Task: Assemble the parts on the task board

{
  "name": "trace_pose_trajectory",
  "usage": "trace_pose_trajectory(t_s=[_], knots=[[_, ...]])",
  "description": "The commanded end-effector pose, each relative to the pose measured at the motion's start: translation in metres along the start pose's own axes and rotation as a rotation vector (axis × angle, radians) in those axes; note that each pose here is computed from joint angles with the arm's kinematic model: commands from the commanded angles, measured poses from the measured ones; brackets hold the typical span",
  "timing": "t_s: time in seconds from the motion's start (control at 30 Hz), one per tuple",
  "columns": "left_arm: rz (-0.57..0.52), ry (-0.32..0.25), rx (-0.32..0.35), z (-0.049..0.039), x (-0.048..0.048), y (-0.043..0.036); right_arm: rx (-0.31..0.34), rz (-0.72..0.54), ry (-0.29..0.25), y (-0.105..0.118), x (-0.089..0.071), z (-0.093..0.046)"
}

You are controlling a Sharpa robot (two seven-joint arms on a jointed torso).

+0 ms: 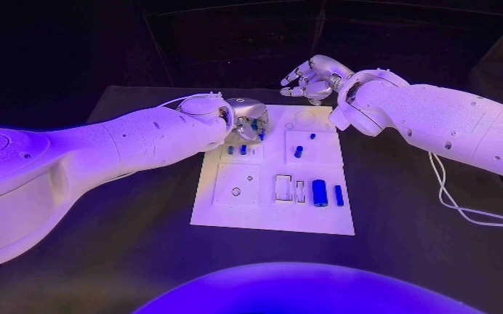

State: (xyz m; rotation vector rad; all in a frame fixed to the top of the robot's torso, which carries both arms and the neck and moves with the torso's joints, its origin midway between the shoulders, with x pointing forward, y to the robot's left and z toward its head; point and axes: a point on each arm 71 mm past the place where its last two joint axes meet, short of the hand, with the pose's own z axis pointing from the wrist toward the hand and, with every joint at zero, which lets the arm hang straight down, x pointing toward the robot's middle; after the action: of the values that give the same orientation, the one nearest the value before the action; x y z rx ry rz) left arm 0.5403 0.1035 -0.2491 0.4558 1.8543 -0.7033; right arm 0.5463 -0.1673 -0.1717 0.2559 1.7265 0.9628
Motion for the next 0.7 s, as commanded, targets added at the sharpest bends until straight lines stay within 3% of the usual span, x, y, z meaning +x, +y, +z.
trace_pose_trajectory(t_s=[0.03,0.4,0.7], knots=[[0.033,0.048,-0.039,0.0010,0.0030,0.0025,-0.010,0.003,0.000,0.0024,-0.0004,0.0005],[0.058,0.063,-0.053,0.0030,0.0041,0.0009,-0.011,0.003,0.001,0.0028,0.0001,0.0009],[0.063,-0.047,-0.014,-0.0018,-0.0042,0.0005,-0.012,0.003,0.000,0.0026,-0.0001,0.0009]])
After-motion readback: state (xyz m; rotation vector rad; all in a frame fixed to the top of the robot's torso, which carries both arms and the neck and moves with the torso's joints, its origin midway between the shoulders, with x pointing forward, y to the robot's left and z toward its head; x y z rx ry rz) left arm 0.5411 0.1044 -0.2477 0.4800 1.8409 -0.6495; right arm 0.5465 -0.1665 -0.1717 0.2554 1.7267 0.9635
